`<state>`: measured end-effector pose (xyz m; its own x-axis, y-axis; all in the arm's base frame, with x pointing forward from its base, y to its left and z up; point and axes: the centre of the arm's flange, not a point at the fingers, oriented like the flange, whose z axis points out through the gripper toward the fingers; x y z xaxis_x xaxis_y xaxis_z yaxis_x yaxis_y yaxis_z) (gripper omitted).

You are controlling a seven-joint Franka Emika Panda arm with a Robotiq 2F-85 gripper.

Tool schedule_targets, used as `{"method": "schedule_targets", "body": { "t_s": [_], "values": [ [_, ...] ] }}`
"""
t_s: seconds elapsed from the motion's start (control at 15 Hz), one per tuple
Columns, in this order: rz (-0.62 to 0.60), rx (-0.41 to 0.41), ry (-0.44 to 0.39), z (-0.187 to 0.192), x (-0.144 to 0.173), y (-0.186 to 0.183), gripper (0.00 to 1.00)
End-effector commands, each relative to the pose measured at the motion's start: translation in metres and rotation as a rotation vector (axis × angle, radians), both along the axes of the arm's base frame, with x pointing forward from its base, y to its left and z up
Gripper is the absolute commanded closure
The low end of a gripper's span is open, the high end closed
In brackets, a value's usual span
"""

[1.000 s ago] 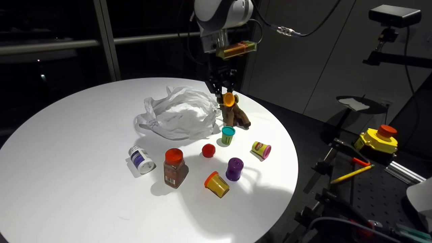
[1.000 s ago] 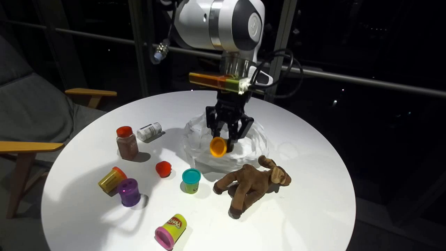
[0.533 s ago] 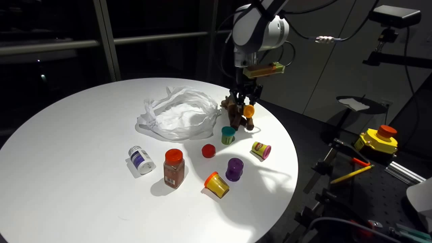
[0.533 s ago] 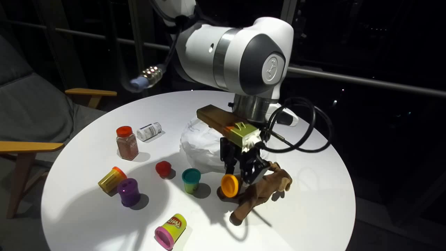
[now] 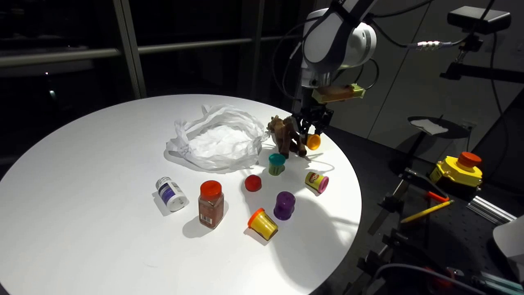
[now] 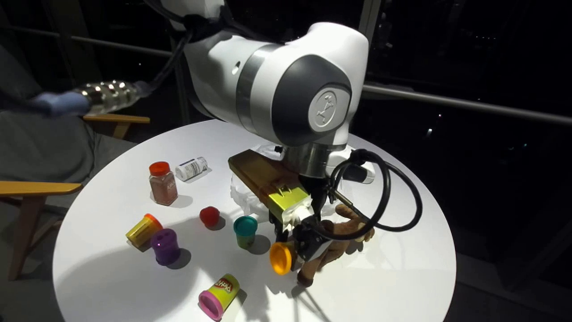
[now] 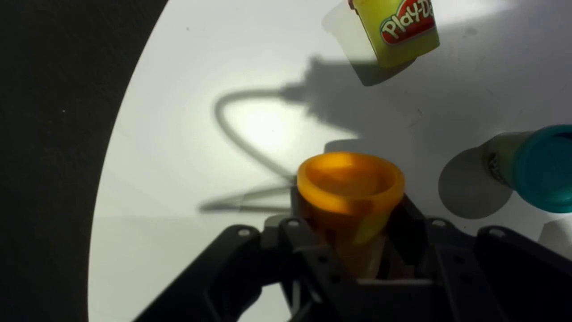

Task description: Remove the objects in the plastic and put them on the table

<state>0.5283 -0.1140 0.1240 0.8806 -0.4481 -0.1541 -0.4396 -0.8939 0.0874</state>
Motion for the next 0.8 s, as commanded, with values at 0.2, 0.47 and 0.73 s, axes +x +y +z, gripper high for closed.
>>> {"method": "schedule_targets", "body": {
  "t_s": [0.2, 0.47, 0.73],
  "values": [
    [-0.053, -0.04, -0.053, -0.031, 0.004, 0.009, 0.78],
    [-0.07, -0.062, -0.027, -0.052, 0.008, 0.006, 0.78],
    [-0.089, -0.106, -0.035, -0.056, 0.02, -0.008, 0.78]
  ]
}}
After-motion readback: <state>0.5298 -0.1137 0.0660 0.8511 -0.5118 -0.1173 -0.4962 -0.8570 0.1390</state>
